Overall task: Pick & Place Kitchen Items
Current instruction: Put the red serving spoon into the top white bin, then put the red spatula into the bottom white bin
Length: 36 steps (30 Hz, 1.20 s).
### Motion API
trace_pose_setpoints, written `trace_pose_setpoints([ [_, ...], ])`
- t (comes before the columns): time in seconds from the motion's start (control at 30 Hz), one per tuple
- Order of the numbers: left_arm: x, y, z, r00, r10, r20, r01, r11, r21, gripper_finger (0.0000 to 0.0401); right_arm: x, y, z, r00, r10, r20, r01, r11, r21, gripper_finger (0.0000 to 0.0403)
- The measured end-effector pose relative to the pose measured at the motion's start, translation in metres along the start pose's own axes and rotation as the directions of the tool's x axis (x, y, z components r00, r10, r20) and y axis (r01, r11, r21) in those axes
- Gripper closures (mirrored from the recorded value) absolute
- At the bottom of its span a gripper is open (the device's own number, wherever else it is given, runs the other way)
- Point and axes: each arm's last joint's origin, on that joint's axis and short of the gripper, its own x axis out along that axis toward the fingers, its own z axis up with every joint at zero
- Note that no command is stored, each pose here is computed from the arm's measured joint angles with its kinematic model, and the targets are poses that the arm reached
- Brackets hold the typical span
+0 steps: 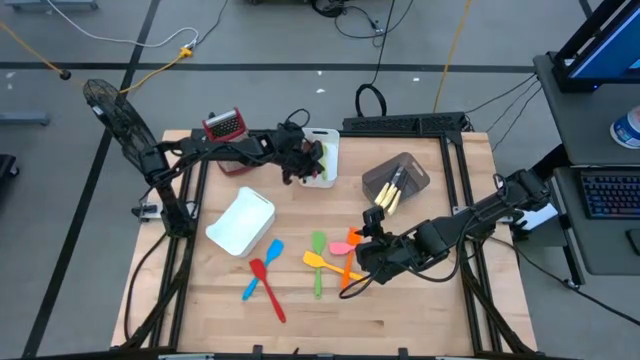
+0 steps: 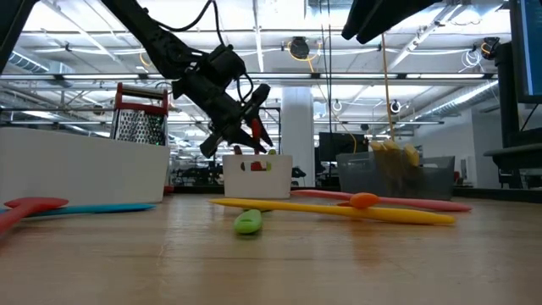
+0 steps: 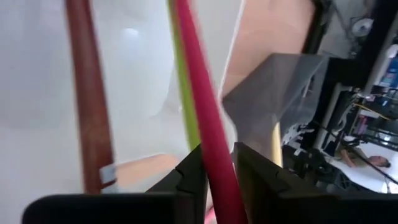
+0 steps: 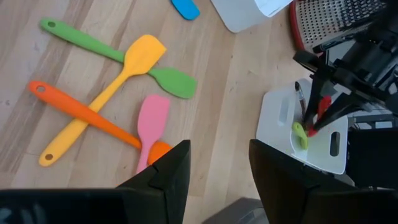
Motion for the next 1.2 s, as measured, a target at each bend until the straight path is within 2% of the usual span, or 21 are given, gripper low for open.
trace_pose_setpoints([
  [0.2,0.0,-0.004,0.001,0.999,-0.041,0.014,0.04,0.998,0.045,0.0297,0.0,0.0,0.0,1.0,0.0,0.0,0.0,1.0,0.0,0.0248],
  [0.47,0.0,-0.005,0.001,0.999,-0.046,0.024,0.044,0.996,0.078,0.0207,0.0,0.0,0.0,1.0,0.003,0.0,-0.003,1.0,0.002,0.0248],
  [0.57,0.0,-0.006,-0.001,0.998,-0.061,-0.035,0.064,0.995,0.081,0.0171,0.0,0.0,0.0,1.0,0.004,0.0,-0.004,1.0,0.018,0.0248],
  [0.73,-0.002,-0.011,-0.004,0.972,-0.121,-0.203,0.139,0.987,0.076,0.0126,0.0,0.0,0.0,1.0,0.004,0.0,-0.004,1.0,0.026,0.0248],
  [0.8,-0.003,-0.012,-0.005,0.951,-0.146,-0.272,0.172,0.982,0.073,0.0114,0.0,0.0,0.0,1.0,0.004,0.0,-0.004,1.0,0.027,0.0248],
  [0.9,-0.006,-0.016,-0.005,0.933,-0.174,-0.315,0.204,0.977,0.064,0.0099,0.0,0.0,0.0,1.0,0.004,0.0,-0.004,1.0,0.027,0.0248],
  [1.1,-0.025,-0.032,-0.01,0.927,-0.235,-0.292,0.276,0.956,0.105,0.0084,0.0,0.0,0.0,1.0,0.004,-0.002,-0.004,0.999,0.049,0.0248],
  [1.2,-0.041,-0.044,-0.018,0.922,-0.279,-0.268,0.33,0.929,0.167,0.0082,0.0,0.0,-0.001,1.0,0.005,-0.011,-0.005,0.999,0.045,0.0248],
])
